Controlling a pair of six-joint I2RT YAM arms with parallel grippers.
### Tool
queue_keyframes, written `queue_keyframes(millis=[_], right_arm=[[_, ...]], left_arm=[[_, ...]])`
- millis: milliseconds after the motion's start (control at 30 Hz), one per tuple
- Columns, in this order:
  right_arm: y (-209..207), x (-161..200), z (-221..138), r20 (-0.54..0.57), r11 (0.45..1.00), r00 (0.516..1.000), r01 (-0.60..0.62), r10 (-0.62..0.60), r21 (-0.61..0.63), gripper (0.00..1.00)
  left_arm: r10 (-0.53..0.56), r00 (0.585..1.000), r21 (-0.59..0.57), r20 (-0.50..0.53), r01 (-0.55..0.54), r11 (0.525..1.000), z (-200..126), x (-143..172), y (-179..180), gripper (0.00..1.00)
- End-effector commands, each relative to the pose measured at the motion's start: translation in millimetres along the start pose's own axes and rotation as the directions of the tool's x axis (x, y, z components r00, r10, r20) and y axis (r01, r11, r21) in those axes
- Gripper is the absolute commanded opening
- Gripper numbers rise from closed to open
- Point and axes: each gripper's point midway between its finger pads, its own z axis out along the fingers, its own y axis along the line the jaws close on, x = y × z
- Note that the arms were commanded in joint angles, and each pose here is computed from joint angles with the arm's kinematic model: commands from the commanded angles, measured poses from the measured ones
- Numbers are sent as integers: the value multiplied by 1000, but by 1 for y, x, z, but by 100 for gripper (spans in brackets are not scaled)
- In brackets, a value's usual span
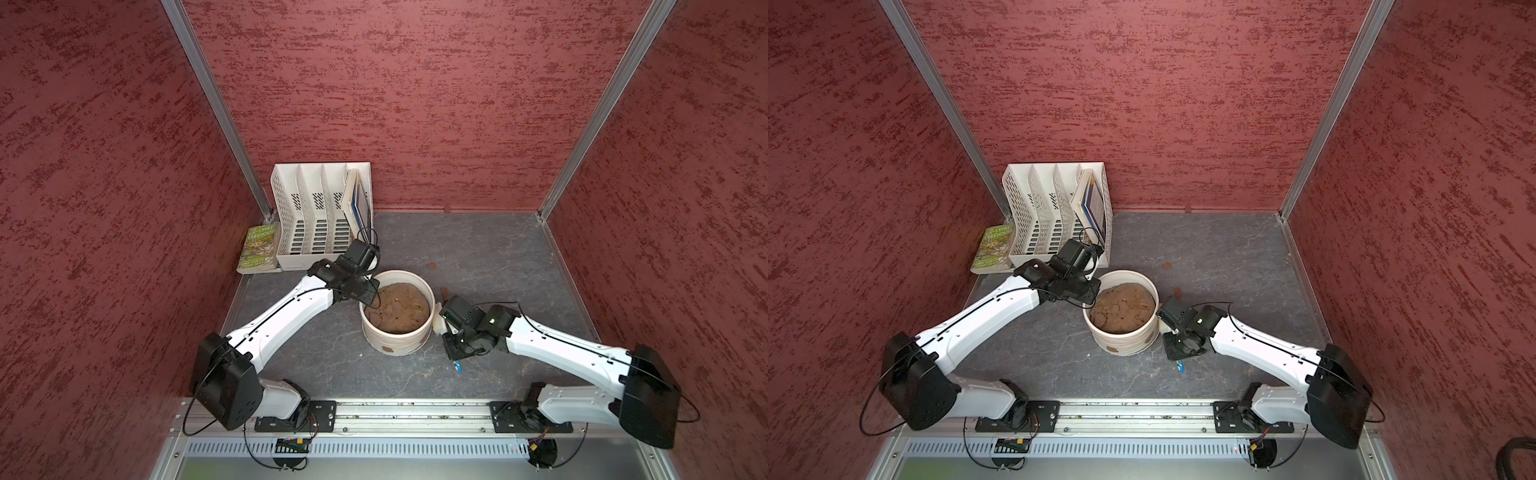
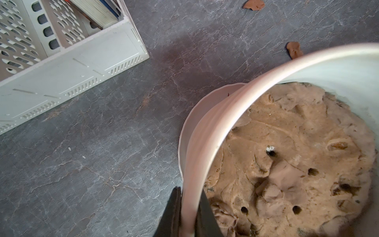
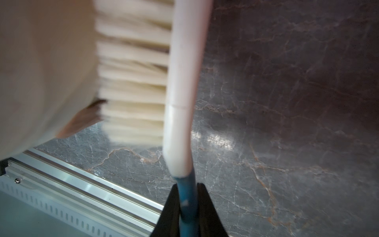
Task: Scrub the dried mud off the ceramic pot
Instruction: Brush off the soil from the pot.
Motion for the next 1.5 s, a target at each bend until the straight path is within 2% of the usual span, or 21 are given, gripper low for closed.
queue_keyframes(millis=[0, 200, 300, 500, 733, 900, 1167, 1467], right_arm=[[-7, -19, 0, 28, 1000, 999, -17, 17, 22, 0], [-42, -31, -5, 44, 988, 993, -115, 111, 102, 0], [-45, -31, -14, 60, 989, 993, -111, 105, 102, 0], [6, -20, -46, 153, 990, 988, 57, -36, -129, 0], [19, -8, -26, 88, 988, 993, 90, -80, -122, 0], [38, -11, -20, 84, 980, 990, 124, -112, -156, 0], [22, -15, 4, 9, 997, 997, 78, -78, -27, 0], [-41, -11, 10, -21, 981, 997, -63, 68, 183, 0]], left_arm=[[39, 999, 143, -30, -35, 989, -9, 6, -34, 0], [40, 999, 141, -35, -35, 989, -11, 9, -33, 0], [41, 998, 135, -39, -35, 990, -10, 12, -31, 0], [39, 998, 138, -43, -33, 990, -8, 14, -32, 0], [36, 998, 109, -56, -30, 994, -14, 19, -26, 0], [29, 997, 86, -67, -23, 996, -16, 29, -20, 0], [11, 997, 43, -71, -8, 999, -21, 31, -10, 0], [-20, 997, 45, -76, 23, 999, -13, 27, -9, 0]])
